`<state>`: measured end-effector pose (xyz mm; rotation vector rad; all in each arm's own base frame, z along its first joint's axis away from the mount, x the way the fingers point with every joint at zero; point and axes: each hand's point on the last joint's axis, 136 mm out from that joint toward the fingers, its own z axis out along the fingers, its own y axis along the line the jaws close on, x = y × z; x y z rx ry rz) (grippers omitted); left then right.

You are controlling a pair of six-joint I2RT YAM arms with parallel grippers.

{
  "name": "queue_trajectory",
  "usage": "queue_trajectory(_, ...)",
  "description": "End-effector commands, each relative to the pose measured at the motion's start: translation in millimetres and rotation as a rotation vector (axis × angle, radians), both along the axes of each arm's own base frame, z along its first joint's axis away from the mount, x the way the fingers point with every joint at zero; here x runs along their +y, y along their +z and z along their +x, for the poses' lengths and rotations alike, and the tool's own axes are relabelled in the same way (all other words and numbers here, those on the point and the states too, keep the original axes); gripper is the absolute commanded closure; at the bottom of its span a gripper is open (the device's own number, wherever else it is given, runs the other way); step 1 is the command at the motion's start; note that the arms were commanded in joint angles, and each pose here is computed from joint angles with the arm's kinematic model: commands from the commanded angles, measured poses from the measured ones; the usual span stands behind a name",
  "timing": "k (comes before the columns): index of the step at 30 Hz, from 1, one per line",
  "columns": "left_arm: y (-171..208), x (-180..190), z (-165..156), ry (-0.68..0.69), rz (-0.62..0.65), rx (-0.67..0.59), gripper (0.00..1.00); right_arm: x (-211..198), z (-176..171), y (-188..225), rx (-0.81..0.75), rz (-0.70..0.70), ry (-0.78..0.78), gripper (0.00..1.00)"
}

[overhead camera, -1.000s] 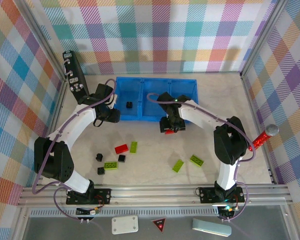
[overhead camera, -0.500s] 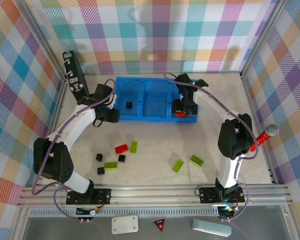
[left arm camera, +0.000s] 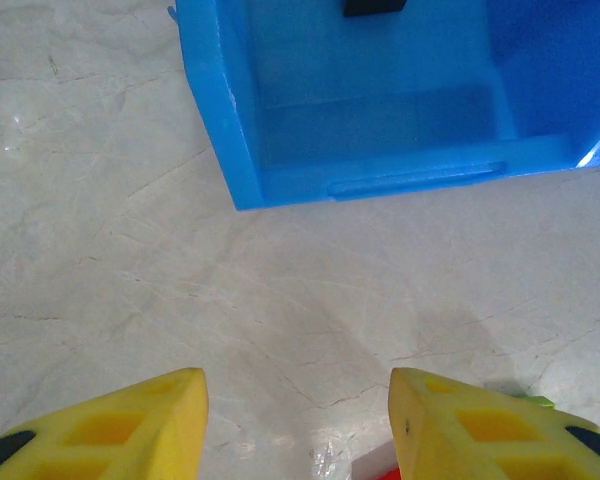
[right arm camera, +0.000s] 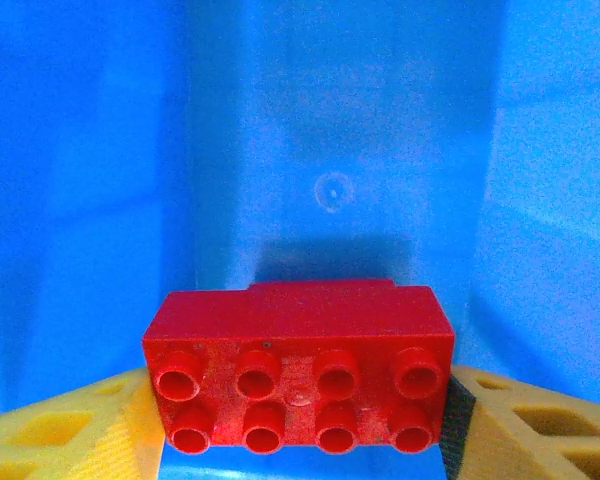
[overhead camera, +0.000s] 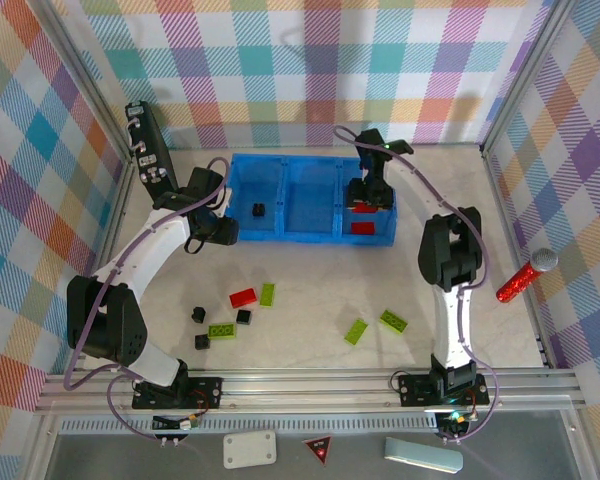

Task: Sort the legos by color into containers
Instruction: Place the lego in the container.

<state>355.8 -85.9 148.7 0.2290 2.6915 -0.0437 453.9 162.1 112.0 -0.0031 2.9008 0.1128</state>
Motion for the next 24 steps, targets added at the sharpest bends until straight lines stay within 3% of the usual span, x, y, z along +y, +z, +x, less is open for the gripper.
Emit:
queue_trajectory(1,-2,2,0,-0.002,-0.007,0.008,0.49,-2,4,-6,0.031,-0.005,0.015,0.32)
queue_trajectory(24,-4,5,1,0.005,0.0,0.011,0.49,-7,20,-64,0.108,-0.022,-0.016,0.32)
